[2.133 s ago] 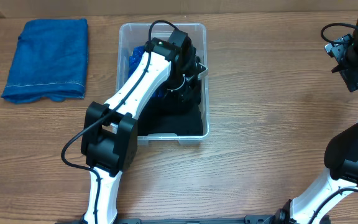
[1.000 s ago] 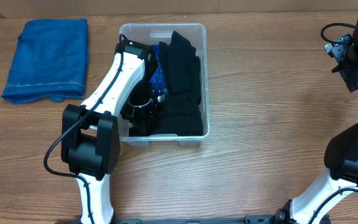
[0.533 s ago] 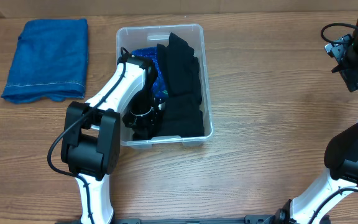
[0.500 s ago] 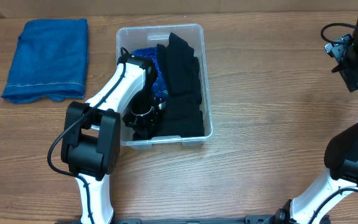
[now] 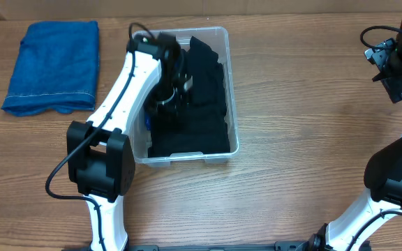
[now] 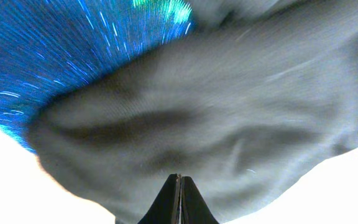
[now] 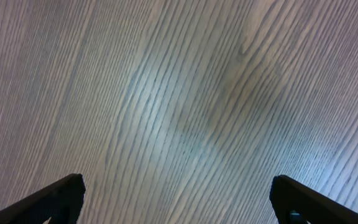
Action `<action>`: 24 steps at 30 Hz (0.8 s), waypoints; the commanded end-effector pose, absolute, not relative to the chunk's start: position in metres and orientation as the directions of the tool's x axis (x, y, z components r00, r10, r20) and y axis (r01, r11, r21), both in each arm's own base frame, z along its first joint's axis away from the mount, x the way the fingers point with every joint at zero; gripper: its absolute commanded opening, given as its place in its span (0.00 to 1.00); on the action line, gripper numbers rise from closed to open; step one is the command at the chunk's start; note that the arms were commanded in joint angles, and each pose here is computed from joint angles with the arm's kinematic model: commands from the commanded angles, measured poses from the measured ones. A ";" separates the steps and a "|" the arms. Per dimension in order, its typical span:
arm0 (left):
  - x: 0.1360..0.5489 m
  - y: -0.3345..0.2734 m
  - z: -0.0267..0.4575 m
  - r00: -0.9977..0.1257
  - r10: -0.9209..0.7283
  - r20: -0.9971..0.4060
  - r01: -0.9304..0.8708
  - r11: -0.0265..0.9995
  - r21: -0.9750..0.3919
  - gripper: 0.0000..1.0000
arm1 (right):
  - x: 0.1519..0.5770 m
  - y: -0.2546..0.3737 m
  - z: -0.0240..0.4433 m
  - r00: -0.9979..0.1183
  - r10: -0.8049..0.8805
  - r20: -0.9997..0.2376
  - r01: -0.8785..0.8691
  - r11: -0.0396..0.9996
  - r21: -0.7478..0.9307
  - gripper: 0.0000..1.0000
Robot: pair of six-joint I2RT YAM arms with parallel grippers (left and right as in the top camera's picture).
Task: Pack container
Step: 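Press and spread the black cloth inside the container with the left gripper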
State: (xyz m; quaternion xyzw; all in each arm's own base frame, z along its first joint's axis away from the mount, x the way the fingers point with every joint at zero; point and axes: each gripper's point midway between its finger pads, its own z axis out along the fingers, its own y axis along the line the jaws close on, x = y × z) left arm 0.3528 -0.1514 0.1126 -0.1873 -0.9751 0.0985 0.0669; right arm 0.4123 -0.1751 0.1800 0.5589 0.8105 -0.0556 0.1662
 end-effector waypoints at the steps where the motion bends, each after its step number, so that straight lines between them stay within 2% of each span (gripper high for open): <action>1: 0.367 -0.167 0.149 -0.920 0.391 -0.016 0.383 0.891 -0.242 0.04 | 0.413 -0.177 0.181 -0.313 0.887 -0.339 0.927 0.363 0.095 1.00; 9: 0.377 -0.204 0.151 -0.903 0.412 -0.119 0.427 0.835 -0.347 0.04 | 0.413 -0.177 0.181 -0.313 0.887 -0.339 0.927 0.363 0.095 1.00; 20: 0.368 -0.252 0.105 -0.855 0.491 -0.169 0.518 0.784 -0.341 0.04 | 0.413 -0.177 0.181 -0.313 0.887 -0.339 0.927 0.363 0.095 1.00; 24: 0.371 -0.251 0.085 -0.865 0.471 -0.170 0.501 0.808 -0.311 0.04 | 0.413 -0.177 0.181 -0.313 0.887 -0.339 0.927 0.363 0.095 1.00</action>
